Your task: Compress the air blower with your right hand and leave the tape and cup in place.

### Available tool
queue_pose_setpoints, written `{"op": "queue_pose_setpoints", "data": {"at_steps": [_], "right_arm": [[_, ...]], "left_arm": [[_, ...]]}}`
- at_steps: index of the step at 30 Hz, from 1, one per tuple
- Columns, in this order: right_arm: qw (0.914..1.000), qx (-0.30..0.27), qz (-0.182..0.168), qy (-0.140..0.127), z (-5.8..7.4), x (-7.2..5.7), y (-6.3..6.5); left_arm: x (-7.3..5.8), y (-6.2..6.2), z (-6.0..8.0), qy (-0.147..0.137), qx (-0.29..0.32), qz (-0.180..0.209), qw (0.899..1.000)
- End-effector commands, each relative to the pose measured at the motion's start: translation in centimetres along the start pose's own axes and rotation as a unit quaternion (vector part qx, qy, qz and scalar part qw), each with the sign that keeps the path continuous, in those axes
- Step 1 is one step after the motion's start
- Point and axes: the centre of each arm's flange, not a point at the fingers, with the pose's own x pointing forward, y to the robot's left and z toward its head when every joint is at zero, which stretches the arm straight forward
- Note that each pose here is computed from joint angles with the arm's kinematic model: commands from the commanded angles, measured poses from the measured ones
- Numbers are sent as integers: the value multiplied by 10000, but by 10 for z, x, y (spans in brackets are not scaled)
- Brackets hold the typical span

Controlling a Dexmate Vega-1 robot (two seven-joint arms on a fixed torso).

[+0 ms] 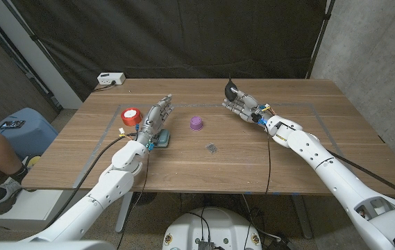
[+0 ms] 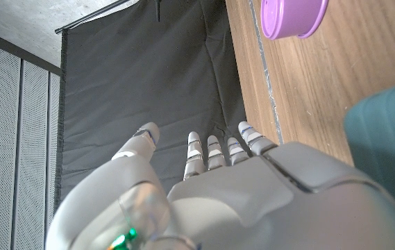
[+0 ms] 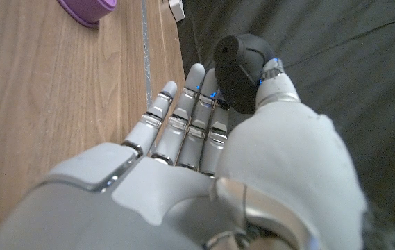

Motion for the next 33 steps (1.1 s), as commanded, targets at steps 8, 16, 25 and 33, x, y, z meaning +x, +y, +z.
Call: {"op": "queue_pose_setpoints", "data": {"at_steps": [8, 16, 25, 33], "right_arm": [[9998, 131, 179, -11, 0, -2, -6], [9996, 169, 233, -30, 3, -1, -8], [9994, 217, 286, -37, 2, 1, -9], [9989, 256, 379, -38, 2, 4, -7]], "left_arm": [[2, -6, -2, 19, 14, -1, 10000], [4, -7, -2, 21, -4, -3, 10000], [7, -7, -3, 34, -29, -19, 10000], [8, -5, -3, 39, -31, -22, 10000]]}}
